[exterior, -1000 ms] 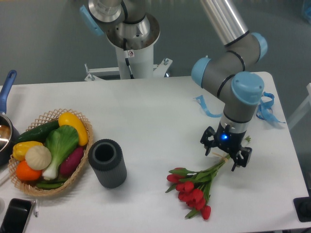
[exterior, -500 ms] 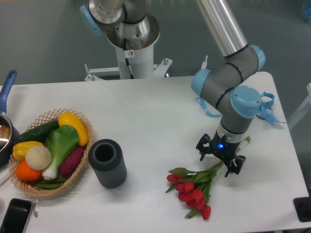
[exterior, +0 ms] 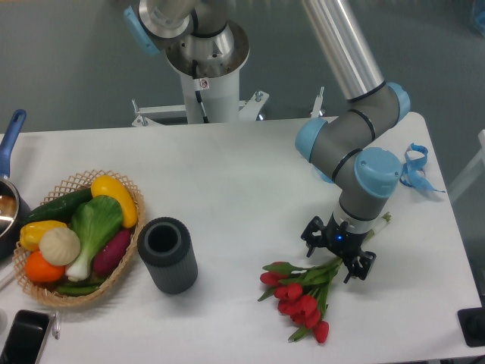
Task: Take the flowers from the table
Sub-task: 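Lower the gripper onto the stems and close it around them, then lift the red tulip bouquet up off the table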
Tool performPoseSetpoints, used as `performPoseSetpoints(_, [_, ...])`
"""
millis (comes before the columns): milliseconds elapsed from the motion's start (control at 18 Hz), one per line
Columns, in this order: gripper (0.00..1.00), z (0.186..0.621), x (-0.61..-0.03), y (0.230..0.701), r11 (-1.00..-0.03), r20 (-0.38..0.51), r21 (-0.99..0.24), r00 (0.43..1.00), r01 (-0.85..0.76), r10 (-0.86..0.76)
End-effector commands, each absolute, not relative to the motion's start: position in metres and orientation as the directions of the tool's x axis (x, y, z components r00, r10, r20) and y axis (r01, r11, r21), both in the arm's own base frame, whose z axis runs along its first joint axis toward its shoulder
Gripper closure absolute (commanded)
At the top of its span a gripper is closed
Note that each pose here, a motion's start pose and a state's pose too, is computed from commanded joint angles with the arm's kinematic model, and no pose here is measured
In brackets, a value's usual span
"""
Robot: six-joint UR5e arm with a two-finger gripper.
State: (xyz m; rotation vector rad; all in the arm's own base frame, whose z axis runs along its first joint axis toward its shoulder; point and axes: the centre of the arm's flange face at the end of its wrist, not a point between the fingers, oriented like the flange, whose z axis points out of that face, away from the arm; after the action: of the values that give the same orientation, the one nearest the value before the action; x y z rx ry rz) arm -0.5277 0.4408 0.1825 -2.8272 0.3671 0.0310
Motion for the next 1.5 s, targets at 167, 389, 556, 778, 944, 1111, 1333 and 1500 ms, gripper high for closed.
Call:
performPoseSetpoints(167, [0.46, 0.185, -0.528, 0.441, -0.925, -0.061, -0.282, 0.967, -0.254, -0.247])
performPoseSetpoints(389, [0.68, 0.189, -0.527, 0.441, -0.925, -0.066, -0.285, 0.968, -0.252, -0.244])
performPoseSetpoints(556, [0.72, 0.193, -0.53, 0.442, -0.922, -0.078, -0.286, 0.966, -0.26, -0.248])
performPoseSetpoints(778, [0.72, 0.217, -0.538, 0.445, -0.915, -0.124, -0.299, 0.962, -0.271, -0.244])
performPoseSetpoints(944, [0.72, 0.269, -0.546, 0.444, -0.885, -0.188, -0.374, 0.957, -0.278, -0.221])
performPoseSetpoints(1111, [0.72, 0.309, -0.557, 0.433, -0.791, -0.199, -0.548, 0.961, -0.273, -0.194])
performPoseSetpoints(1333, [0.72, 0.352, -0.562, 0.414, -0.643, -0.198, -0.72, 0.966, -0.26, -0.168])
performPoseSetpoints(1500, [0.72, 0.373, -0.565, 0.399, -0.546, -0.162, -0.81, 0.977, -0.211, -0.137])
